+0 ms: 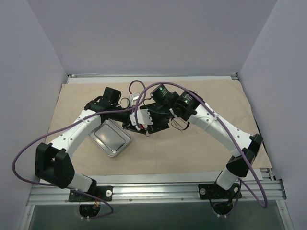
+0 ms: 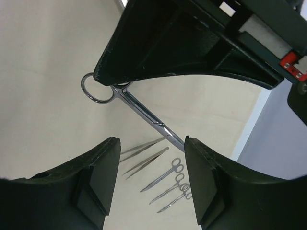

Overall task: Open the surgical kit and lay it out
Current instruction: Place the medical item in the surgical kit.

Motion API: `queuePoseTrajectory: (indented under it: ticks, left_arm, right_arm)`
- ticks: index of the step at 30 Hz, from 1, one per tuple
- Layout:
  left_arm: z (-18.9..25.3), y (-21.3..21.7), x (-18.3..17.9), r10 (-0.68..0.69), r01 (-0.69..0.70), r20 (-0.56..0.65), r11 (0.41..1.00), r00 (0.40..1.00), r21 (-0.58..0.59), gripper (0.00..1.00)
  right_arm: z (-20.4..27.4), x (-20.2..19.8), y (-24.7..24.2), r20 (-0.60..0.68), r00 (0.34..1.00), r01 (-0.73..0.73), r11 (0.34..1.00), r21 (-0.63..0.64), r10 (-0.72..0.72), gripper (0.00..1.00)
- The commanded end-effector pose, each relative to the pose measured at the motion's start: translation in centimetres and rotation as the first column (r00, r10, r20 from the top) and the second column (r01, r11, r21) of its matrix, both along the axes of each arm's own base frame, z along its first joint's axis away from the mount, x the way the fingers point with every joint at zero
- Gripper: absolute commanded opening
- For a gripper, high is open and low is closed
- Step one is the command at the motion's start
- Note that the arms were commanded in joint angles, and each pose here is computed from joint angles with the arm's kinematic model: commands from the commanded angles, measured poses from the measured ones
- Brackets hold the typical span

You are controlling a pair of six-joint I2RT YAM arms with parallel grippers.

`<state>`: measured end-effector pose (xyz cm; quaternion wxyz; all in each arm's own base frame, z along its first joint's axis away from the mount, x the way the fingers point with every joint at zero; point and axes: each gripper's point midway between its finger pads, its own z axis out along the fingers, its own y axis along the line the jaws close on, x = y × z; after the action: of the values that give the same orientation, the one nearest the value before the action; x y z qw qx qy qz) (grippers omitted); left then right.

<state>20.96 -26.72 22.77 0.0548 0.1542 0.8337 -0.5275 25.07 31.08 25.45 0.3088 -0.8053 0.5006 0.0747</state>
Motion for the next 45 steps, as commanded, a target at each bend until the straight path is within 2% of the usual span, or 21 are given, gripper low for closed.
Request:
queuePoseTrajectory:
  ticks: [1,7,10,11,13,21,22,23,25,26,27,30,31,34,38,42,43,45]
  left_arm:
    - [2.3,-0.7,-0.1,-0.035,0.038,0.061,0.997,0.998,-0.060,0.02]
    - [2.5,-1.5,-1.3,-0.077,0.081,0.066,0.995,0.995,-0.065,0.02]
    - [2.6,-1.7,-1.5,-0.087,0.091,0.063,0.994,0.994,-0.063,0.02]
    - [2.6,-1.8,-1.6,-0.090,0.093,0.064,0.994,0.994,-0.062,0.02]
    - [2.6,-1.9,-1.7,-0.093,0.097,0.064,0.993,0.994,-0.061,0.02]
    - [2.8,-2.2,-2.2,-0.121,0.126,0.071,0.990,0.990,-0.070,0.02]
    - [2.8,-2.2,-2.2,-0.124,0.129,0.069,0.989,0.990,-0.073,0.02]
    - [2.7,-2.2,-2.2,-0.124,0.129,0.066,0.989,0.990,-0.071,0.02]
    - [2.7,-2.2,-2.2,-0.124,0.129,0.064,0.989,0.990,-0.076,0.02]
    - [2.8,-2.3,-2.2,-0.123,0.127,0.061,0.989,0.991,-0.078,0.02]
    - [2.8,-2.3,-2.1,-0.120,0.124,0.062,0.989,0.991,-0.077,0.04]
    - [2.8,-2.4,-1.7,-0.102,0.108,0.074,0.991,0.992,-0.083,0.19]
    - [2.8,-2.4,-1.7,-0.097,0.103,0.075,0.991,0.992,-0.085,0.28]
    - [2.8,-2.4,-1.5,-0.095,0.101,0.071,0.991,0.993,-0.086,0.32]
    - [2.3,-1.8,-0.9,-0.066,0.070,0.076,0.996,0.995,-0.052,0.56]
    - [2.1,1.0,1.4,0.068,-0.066,0.082,0.997,0.994,-0.031,0.62]
    - [2.3,3.2,3.2,0.172,-0.171,0.096,0.985,0.980,-0.015,0.62]
    - [2.5,5.7,5.0,0.285,-0.287,0.118,0.958,0.951,-0.001,0.64]
  right_arm:
    - [-1.1,-1.2,-1.5,0.015,0.999,-0.041,0.993,-0.109,0.043,0.56]
    - [-2.0,-1.9,-1.6,0.026,0.997,-0.071,0.986,-0.152,0.076,0.52]
    - [-2.4,-1.8,-1.7,0.040,0.996,-0.078,0.982,-0.170,0.086,0.48]
    - [-2.6,-1.9,-1.8,0.040,0.995,-0.080,0.981,-0.178,0.088,0.42]
    - [-2.7,-1.7,-2.0,0.052,0.995,-0.073,0.980,-0.187,0.084,0.38]
    - [-3.4,-1.9,-2.9,0.060,0.994,-0.072,0.973,-0.218,0.087,0.34]
    - [-3.5,-1.9,-3.0,0.062,0.994,-0.070,0.973,-0.221,0.086,0.32]
    - [-3.6,-1.8,-3.1,0.067,0.994,-0.066,0.972,-0.223,0.083,0.21]
    - [-3.8,-1.5,-3.3,0.079,0.994,-0.053,0.971,-0.235,0.074,0.10]
    - [-3.8,-1.3,-3.4,0.088,0.994,-0.041,0.971,-0.234,0.063,0.00]
    - [-3.7,-1.0,-3.5,0.102,0.994,-0.025,0.971,-0.237,0.050,0.00]
    - [-3.8,-0.6,-3.8,0.103,0.994,-0.003,0.973,-0.229,0.028,0.00]
    - [-3.8,-0.6,-3.8,0.098,0.995,-0.002,0.975,-0.223,0.025,0.00]
    - [-3.5,-0.2,-3.8,0.084,0.996,0.018,0.982,-0.187,-0.002,0.00]
    - [-3.3,0.5,-4.3,0.051,0.998,0.056,0.989,-0.139,-0.049,0.00]
    - [-4.4,1.3,-5.7,0.014,0.994,0.110,0.985,-0.131,-0.109,0.00]
    - [-4.6,2.3,-6.9,0.009,0.987,0.160,0.979,-0.129,-0.160,0.00]
    - [-5.0,4.1,-8.0,0.018,0.974,0.227,0.968,-0.110,-0.227,0.00]
